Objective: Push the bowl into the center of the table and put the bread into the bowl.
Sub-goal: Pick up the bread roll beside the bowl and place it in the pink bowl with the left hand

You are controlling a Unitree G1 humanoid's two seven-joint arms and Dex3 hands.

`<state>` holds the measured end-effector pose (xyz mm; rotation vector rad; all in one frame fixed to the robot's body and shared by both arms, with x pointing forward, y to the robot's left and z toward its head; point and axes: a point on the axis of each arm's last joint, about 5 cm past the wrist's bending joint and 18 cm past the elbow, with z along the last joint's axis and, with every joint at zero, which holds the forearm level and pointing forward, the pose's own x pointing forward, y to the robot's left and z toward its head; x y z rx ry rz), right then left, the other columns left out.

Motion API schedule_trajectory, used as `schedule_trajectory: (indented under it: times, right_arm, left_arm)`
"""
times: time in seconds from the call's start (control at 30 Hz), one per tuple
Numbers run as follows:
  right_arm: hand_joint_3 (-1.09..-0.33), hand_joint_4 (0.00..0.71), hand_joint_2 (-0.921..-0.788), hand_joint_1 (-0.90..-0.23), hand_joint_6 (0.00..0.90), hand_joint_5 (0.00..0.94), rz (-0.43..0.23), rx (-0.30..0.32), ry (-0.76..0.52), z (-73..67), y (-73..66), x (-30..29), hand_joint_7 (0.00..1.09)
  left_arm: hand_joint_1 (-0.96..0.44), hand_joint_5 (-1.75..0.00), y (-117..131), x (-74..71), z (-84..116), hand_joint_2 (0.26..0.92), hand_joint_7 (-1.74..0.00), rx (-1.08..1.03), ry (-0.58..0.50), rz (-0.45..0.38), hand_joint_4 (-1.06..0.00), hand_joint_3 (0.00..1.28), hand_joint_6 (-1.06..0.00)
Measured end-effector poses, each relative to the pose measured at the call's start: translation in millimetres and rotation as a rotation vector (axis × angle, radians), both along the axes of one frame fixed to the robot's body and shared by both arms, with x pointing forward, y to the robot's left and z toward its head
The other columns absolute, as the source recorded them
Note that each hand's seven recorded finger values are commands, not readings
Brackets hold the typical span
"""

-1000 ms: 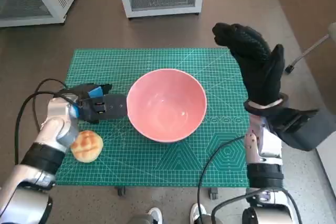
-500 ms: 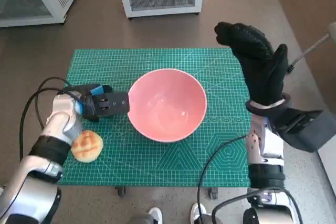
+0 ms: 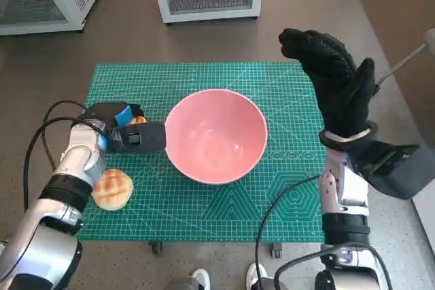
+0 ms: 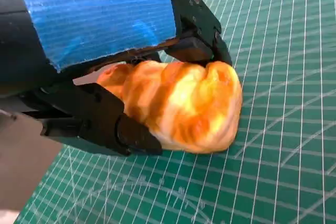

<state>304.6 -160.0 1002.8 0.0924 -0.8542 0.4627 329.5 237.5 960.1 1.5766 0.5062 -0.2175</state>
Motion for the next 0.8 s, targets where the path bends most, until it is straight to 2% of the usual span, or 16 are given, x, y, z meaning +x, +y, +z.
schedule_trajectory:
  times: [0.17,0.27,0.4,0.53,0.8]
  right_arm:
    - [-0.691,0.181,-0.921,-0.639,0.114,0.000,0.000,0.000,0.003,-0.9,-0.3,-0.5,0.33]
    - [-0.691,0.181,-0.921,-0.637,0.112,0.000,0.000,0.000,0.006,-1.6,-0.6,-0.9,0.34]
    - [-0.692,0.180,-0.921,-0.636,0.111,0.000,-0.001,0.001,0.010,-2.5,-1.1,-1.5,0.34]
    - [-0.692,0.180,-0.921,-0.636,0.109,0.000,-0.001,0.001,0.007,-1.9,-1.0,-1.7,0.34]
    - [-0.692,0.180,-0.921,-0.633,0.107,0.000,0.000,0.000,0.005,-1.6,-0.7,-1.7,0.35]
  left_arm:
    - [0.00,-1.26,2,-0.4,6,0.920,-1.26,-0.027,-0.030,-0.014,-0.58,0.15,-0.56]
    - [0.00,-1.28,3,-2.2,13,0.921,-1.19,-0.057,-0.056,-0.019,-0.61,0.12,-0.59]
    - [0.00,-1.30,2,-5.9,29,0.920,-1.12,-0.101,-0.114,-0.025,-0.63,0.11,-0.61]
    - [0.00,-1.25,-3,-10.2,48,0.920,-1.13,-0.129,-0.189,-0.045,-0.65,0.09,-0.62]
    - [0.00,-1.15,-20,-26.5,83,0.918,-1.15,-0.202,-0.371,-0.135,-0.71,0.06,-0.64]
